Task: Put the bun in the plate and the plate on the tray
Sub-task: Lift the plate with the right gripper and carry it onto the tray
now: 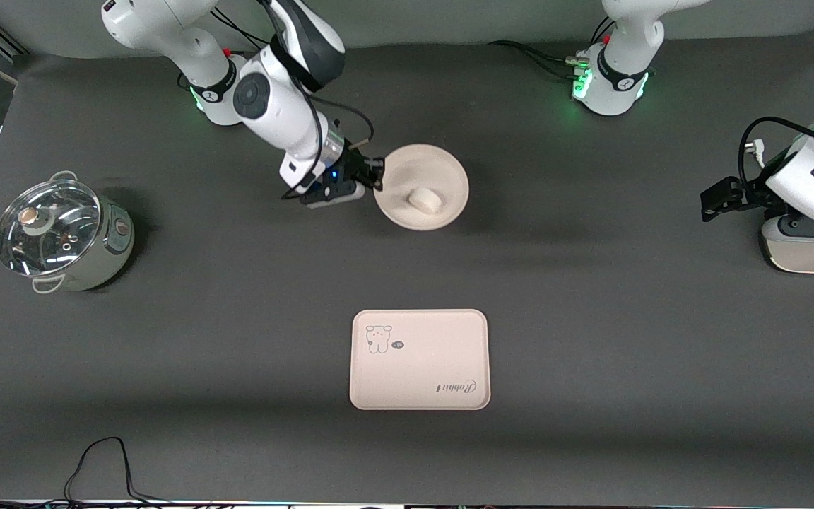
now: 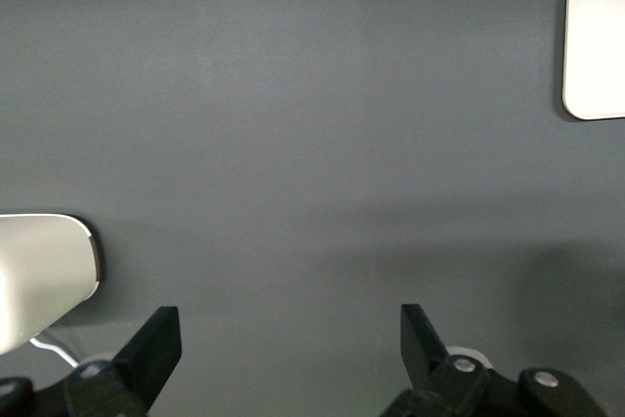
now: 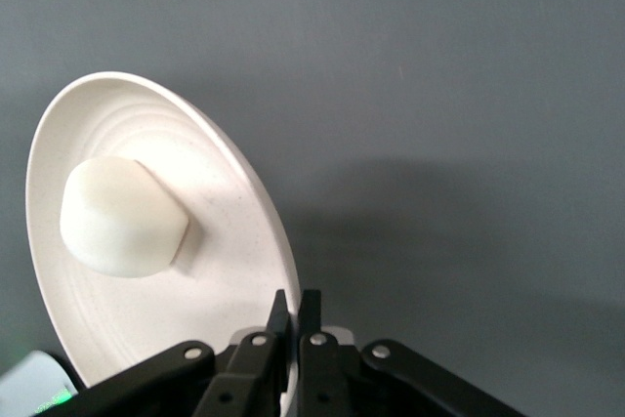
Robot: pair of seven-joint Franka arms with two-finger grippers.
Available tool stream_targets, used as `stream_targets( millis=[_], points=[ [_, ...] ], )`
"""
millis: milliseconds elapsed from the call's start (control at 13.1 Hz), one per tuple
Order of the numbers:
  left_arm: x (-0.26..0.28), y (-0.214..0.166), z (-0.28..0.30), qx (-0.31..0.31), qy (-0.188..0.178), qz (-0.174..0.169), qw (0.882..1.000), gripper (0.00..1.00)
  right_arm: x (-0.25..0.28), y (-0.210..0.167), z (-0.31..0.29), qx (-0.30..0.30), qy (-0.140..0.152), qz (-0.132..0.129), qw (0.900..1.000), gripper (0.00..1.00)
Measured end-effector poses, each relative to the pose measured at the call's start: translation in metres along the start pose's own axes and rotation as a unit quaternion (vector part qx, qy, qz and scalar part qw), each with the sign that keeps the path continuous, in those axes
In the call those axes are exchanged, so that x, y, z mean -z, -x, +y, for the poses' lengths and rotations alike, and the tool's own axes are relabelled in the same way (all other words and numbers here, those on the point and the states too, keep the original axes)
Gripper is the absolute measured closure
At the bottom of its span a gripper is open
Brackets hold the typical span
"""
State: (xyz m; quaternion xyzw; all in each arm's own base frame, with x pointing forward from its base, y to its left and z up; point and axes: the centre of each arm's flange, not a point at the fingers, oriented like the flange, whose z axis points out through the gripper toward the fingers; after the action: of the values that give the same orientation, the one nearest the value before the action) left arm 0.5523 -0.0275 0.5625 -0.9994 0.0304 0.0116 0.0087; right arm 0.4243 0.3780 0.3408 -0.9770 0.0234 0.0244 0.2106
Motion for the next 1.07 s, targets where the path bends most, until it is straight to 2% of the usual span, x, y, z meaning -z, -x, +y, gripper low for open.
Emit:
stream_targets(
  millis=[381,610,839,1067],
  points=[
    [0.000,0.000,-0.001,0.001,0.000,0.001,1.000,0.00,-0.023,-0.123,-0.012,-0.026,-0.035,0.035,0.998,0.95],
    [0.001,0.000,-0.002,0.002,0.000,0.001,1.000,0.00,-0.025,-0.186,-0.011,-0.038,-0.055,0.035,0.997,0.95],
    [0.001,0.000,-0.004,0.003,0.000,0.002,1.000,0.00,-0.028,-0.231,-0.002,-0.038,-0.060,0.036,0.997,0.95],
    [0.001,0.000,-0.004,0.003,0.000,0.002,1.000,0.00,-0.065,-0.264,0.024,-0.050,-0.058,0.038,0.996,0.95]
  ],
)
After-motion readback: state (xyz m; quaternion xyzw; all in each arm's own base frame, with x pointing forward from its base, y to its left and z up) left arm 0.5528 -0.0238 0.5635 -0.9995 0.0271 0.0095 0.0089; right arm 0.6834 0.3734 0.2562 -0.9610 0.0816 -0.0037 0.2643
